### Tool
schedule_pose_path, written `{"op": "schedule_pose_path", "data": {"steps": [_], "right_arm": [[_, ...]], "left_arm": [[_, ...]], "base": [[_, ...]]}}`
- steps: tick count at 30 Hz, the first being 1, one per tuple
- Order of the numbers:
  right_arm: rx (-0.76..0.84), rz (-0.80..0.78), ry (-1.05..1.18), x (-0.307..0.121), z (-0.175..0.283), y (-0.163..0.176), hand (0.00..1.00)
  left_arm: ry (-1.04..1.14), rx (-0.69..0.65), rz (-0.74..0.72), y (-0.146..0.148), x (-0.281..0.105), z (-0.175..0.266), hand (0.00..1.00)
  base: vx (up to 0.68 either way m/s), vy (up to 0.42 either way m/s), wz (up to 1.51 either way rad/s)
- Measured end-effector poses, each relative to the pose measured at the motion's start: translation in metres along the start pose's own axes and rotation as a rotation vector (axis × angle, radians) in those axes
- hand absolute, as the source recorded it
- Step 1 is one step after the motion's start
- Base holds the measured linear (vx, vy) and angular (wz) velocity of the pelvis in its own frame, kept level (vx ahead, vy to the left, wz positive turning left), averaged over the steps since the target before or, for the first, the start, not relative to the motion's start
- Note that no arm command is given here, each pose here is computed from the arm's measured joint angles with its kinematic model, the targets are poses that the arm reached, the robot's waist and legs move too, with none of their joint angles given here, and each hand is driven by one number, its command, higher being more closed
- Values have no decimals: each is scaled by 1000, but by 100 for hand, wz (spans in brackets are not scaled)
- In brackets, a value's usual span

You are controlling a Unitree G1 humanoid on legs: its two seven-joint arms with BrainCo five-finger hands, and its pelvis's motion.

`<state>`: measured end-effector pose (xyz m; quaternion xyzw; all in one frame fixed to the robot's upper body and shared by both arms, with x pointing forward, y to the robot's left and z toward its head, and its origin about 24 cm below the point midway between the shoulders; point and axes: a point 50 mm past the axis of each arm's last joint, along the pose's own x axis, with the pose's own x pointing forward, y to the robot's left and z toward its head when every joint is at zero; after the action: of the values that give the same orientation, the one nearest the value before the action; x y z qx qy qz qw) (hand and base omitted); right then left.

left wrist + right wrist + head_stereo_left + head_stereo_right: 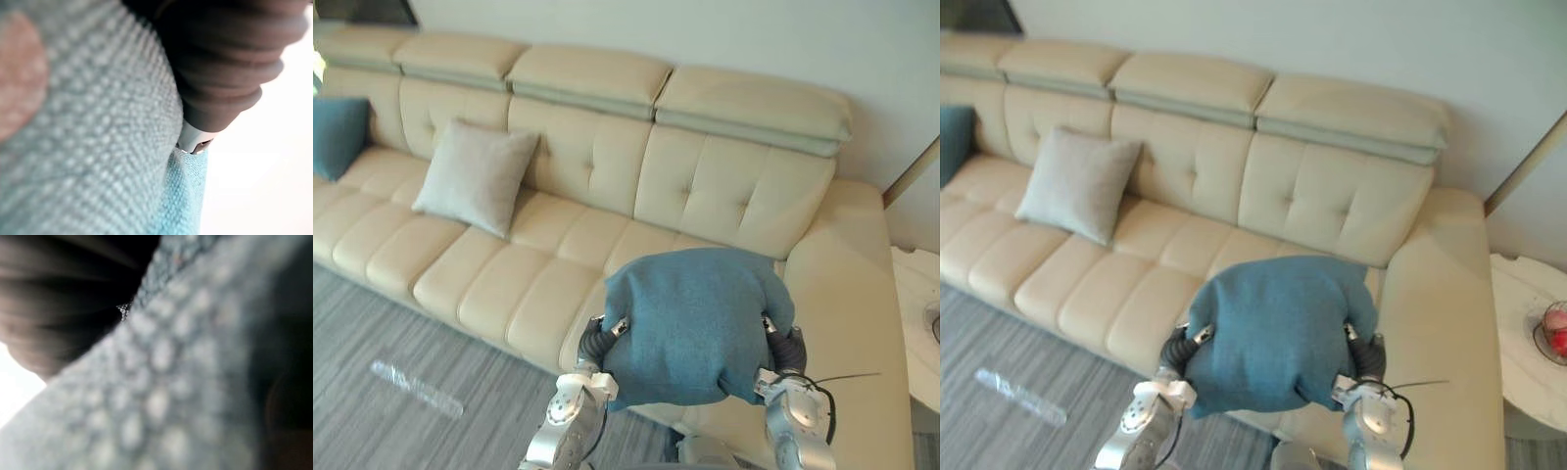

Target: Pick up cushions and gather them together orderly.

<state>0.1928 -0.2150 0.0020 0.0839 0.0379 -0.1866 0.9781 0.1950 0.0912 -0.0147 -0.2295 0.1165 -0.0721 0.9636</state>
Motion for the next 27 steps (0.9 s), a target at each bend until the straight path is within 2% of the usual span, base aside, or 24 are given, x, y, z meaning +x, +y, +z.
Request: {"op": "schedule_pose_path", "data": {"steps": [5,12,19,27], "right_arm": [[-12,25,-7,16,1,7,100],[-10,27,62,15,-13,12,100],[-19,77,77,23,-17,26,100],[-62,70,90,18,-21,21,100]], "left_arm": [[-10,1,3,1,-1,1,100],[16,52,14,12,-2,1,100],[-4,57,49,21,-3,6,100],[-6,68,44,20,-3,7,100]], "base": [[176,282,-75],[187,227,-49],[28,-1,-85],[-102,-57,-7]]}}
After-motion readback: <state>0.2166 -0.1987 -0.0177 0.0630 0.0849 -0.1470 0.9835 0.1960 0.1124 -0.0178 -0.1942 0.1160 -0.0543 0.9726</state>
